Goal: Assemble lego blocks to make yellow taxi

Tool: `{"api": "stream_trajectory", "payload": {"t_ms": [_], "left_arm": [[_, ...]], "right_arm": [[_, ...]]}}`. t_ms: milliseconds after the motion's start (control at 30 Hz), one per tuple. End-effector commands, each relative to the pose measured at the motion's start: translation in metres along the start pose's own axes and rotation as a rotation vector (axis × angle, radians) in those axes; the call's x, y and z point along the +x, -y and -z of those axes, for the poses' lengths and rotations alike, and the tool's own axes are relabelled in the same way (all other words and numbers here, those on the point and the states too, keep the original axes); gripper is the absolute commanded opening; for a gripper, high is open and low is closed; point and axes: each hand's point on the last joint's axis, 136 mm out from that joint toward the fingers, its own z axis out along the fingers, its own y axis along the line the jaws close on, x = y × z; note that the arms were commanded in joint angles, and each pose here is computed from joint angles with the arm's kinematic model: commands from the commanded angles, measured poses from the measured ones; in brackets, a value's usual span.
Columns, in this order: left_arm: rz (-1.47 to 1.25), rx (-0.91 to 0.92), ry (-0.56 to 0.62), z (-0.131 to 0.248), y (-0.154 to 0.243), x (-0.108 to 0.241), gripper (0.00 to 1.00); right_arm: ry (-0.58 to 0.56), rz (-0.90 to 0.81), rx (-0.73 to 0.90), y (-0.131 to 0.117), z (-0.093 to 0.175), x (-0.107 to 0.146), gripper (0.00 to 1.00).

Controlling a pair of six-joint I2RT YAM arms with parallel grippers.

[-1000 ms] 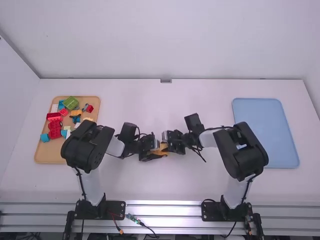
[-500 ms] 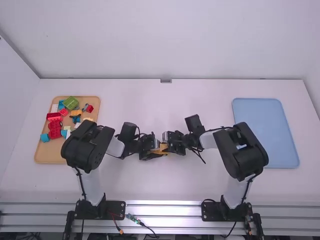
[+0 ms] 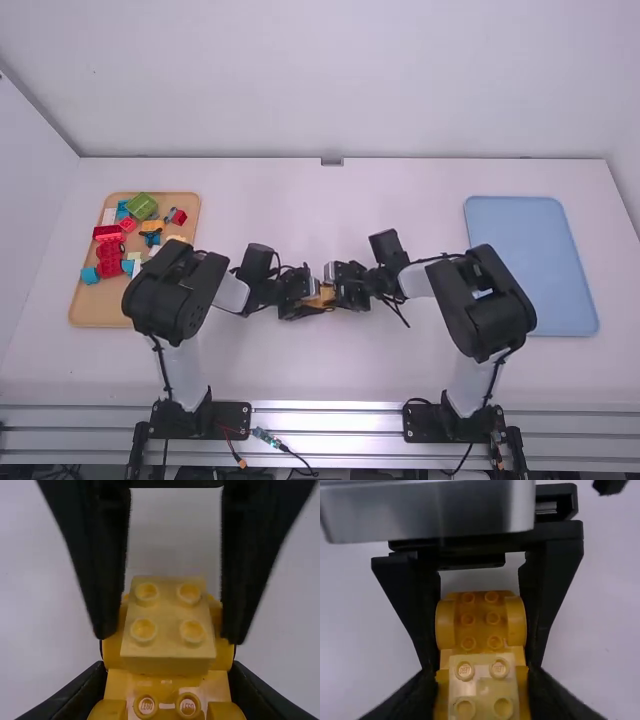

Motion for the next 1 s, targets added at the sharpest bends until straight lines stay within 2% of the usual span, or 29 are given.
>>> {"api": "stream_trajectory", "payload": {"t_ms": [0,167,200,333,400,433,467,500,533,967], "left_arm": [[0.017,0.009,-0.02,-0.002,0.006,0.007,0.53],[0.017,0.009,-0.019,-0.002,0.005,0.007,0.53],[0.019,0.01,-0.02,-0.002,0.004,0.007,0.52],[0.023,0.013,-0.022,-0.002,0.004,0.007,0.52],[0.02,0.011,-0.021,-0.002,0.005,0.007,0.52],[0.019,0.01,-0.02,-0.002,0.005,0.007,0.52],[0.016,0.009,-0.019,-0.002,0.006,0.007,0.52],[0.017,0.009,-0.019,-0.002,0.005,0.007,0.52],[0.016,0.008,-0.019,-0.002,0.005,0.007,0.52],[0.015,0.007,-0.018,-0.002,0.005,0.007,0.54]], "right_arm": [[0.004,-0.014,-0.013,-0.005,-0.001,0.001,0.58],[0.022,-0.017,-0.002,0.002,0.004,-0.002,0.63],[0.055,-0.014,-0.007,0.003,0.008,-0.009,0.63],[0.112,0.01,-0.008,0.003,0.019,-0.02,0.63],[0.14,0.029,-0.005,0.001,0.026,-0.024,0.59],[0.142,0.029,-0.005,0.001,0.027,-0.024,0.54],[0.148,0.027,0.0,0.001,0.029,-0.024,0.36],[0.146,0.022,0.004,0.001,0.03,-0.022,0.06],[0.141,0.017,0.005,0.001,0.03,-0.02,0.0],[0.121,-0.064,-0.003,0.006,0.014,0.0,0.0]]}}
